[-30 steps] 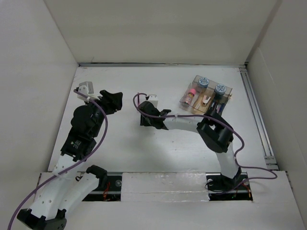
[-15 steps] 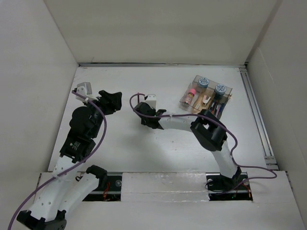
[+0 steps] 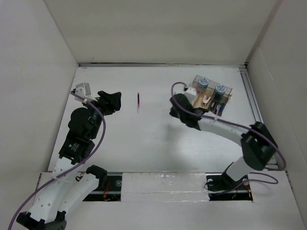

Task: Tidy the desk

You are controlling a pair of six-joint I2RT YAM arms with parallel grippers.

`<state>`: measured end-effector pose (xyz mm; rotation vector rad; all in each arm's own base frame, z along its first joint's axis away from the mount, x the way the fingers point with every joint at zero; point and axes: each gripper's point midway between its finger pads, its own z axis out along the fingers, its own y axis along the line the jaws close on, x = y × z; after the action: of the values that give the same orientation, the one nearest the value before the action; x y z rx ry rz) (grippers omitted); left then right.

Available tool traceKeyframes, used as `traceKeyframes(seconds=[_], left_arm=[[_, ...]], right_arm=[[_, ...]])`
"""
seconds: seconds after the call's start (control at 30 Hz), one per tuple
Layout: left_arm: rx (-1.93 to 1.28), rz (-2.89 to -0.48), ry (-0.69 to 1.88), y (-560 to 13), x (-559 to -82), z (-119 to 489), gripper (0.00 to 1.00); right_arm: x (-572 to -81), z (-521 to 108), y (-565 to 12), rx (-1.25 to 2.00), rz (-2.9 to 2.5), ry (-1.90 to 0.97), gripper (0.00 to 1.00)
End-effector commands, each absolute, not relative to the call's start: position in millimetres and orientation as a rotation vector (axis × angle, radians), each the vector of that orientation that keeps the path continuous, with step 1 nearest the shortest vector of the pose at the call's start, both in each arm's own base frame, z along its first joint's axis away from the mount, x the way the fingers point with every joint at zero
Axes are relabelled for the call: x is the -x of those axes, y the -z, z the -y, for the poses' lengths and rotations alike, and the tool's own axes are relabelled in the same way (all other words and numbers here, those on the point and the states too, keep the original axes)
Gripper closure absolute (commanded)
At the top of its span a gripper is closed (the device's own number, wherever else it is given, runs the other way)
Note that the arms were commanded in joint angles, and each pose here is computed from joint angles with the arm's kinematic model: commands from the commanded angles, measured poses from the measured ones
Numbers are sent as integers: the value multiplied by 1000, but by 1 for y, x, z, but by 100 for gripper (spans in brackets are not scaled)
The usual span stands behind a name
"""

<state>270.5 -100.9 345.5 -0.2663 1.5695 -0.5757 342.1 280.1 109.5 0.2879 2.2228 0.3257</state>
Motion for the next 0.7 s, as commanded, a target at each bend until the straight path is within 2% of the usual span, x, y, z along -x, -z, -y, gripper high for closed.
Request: traceKeyframes(seconds=[0.0, 0.03, 0.17, 0.4, 0.53, 0.6, 0.67], left_arm=[[259, -1530, 593, -355, -270, 101, 39], [254, -1539, 595, -354, -270, 102, 39], [254, -1518, 605, -357, -267, 101, 39], [246, -1529, 609, -356, -269, 104, 39], [245, -1545, 597, -352, -271, 104, 39], [254, -1525, 598, -355, -269, 102, 39], [251, -1538, 593, -353, -272, 103, 39]], right_arm=[[-375, -217, -163, -594, -1995, -406, 100], [-371, -193, -149, -645, -1995, -378, 100], [-379, -97, -157, -915, -1846, -387, 100], [-394, -26, -142, -1068, -1814, -462, 100], [-400, -15, -132, -1093, -1835, -487, 100], [-401, -17, -130, -1088, -1849, -532, 96], [-400, -12, -129, -1093, -1849, -530, 83]])
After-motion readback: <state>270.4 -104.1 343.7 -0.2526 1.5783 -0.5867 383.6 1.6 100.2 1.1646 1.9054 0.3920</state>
